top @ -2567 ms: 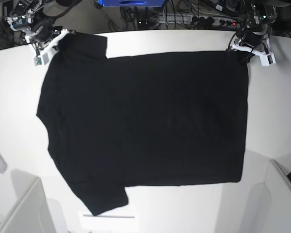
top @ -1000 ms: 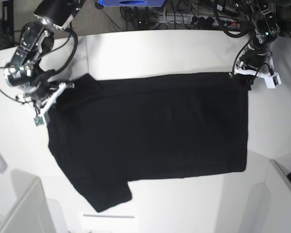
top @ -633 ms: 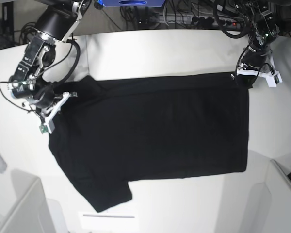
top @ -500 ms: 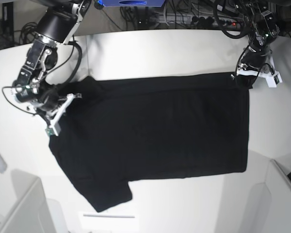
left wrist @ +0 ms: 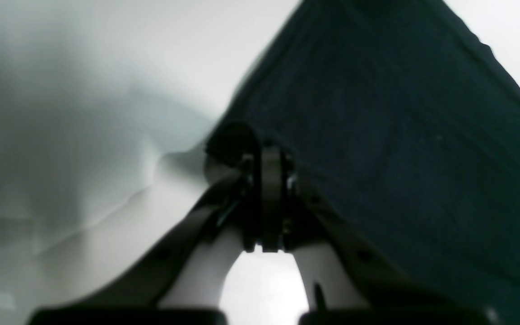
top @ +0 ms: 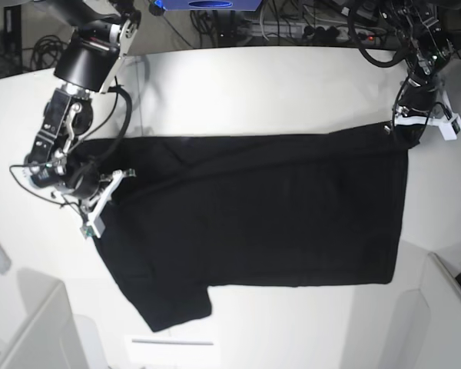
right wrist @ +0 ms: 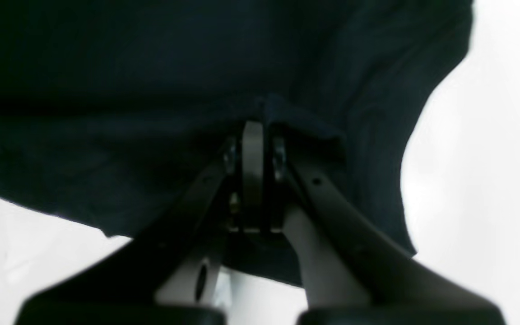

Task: Fold the T-shirt properly
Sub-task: 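Pull the shirt's shoulder edge toward the robot with both grippers, then drag the shirt further toward the robot, straightening the collar edge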

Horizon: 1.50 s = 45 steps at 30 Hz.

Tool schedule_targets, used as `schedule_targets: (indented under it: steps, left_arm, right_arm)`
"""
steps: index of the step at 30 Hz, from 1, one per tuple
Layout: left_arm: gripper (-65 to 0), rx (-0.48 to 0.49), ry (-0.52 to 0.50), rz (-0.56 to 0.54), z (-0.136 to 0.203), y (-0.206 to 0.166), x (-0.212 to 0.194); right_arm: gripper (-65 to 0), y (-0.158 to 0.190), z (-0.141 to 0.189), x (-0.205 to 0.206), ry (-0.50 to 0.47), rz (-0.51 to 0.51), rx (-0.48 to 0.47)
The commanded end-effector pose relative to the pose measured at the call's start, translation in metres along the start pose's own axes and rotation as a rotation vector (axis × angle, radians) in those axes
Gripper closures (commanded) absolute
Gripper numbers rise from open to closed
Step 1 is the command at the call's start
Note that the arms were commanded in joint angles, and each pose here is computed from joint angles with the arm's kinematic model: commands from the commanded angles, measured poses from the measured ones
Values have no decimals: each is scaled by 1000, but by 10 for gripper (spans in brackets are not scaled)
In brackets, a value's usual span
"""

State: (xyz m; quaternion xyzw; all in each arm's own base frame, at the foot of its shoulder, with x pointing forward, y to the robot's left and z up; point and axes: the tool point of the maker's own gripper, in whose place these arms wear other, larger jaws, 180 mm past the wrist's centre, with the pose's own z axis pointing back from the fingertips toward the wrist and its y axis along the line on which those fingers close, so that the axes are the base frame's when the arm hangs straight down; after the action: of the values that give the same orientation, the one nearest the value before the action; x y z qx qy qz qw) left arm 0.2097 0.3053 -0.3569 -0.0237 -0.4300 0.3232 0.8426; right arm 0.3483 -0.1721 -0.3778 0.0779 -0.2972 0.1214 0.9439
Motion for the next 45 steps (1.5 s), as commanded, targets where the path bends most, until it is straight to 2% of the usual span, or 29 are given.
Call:
schedule_targets:
  steps: [1, 7, 10, 16, 22, 29, 30, 32, 34, 35, 37, 39, 43, 45]
  left_arm:
    - [0, -22, -46, -14, 1, -7, 16]
    - [0, -41, -75, -3, -5, -16, 28]
    - [0, -53, -17, 3, -10, -23, 25]
    - [0, -96, 30, 23, -20, -43, 31]
    - [0, -69, 82, 44, -38, -29, 21]
    - [0, -88, 59, 46, -44, -36, 35]
    - [-28, -90, 53, 43, -45, -38, 39]
    - [-179, -90, 43, 50, -46, -38, 43]
    - [-341, -97, 22, 48, -47, -41, 51]
    - [-406, -100, 12, 43, -47, -42, 57]
    - [-505, -101, 2, 41, -48, -42, 62]
    - [-555, -113, -30, 42, -48, -46, 73]
    - [-556, -114, -79, 31, -46, -46, 86]
    - [-556, -99, -97, 20, -44, -39, 90]
  right_arm:
    - [0, -4, 5, 21, -61, 4, -7]
    - [0, -2, -4, 25, -65, -13, 19]
    - [0, 5, -13, 21, -54, -7, 45]
    - [0, 10, -15, 20, -54, -1, 56]
    - [0, 2, -15, 20, -56, -64, 25]
    - [0, 1, -14, 20, -50, -64, 20]
    - [0, 2, -14, 19, -48, -62, 22]
    - [-17, 1, -14, 18, -47, -67, 20]
    - [-141, -1, -13, 19, -56, -72, 18]
    - [-177, -6, -12, 15, -58, -93, 8]
    - [-182, -19, -3, 12, -82, -140, -22]
    - [-182, -30, 9, 17, -120, -153, -59]
    - [-182, -48, 49, 16, -205, -151, -171]
    - [-182, -54, 74, 10, -270, -247, -247]
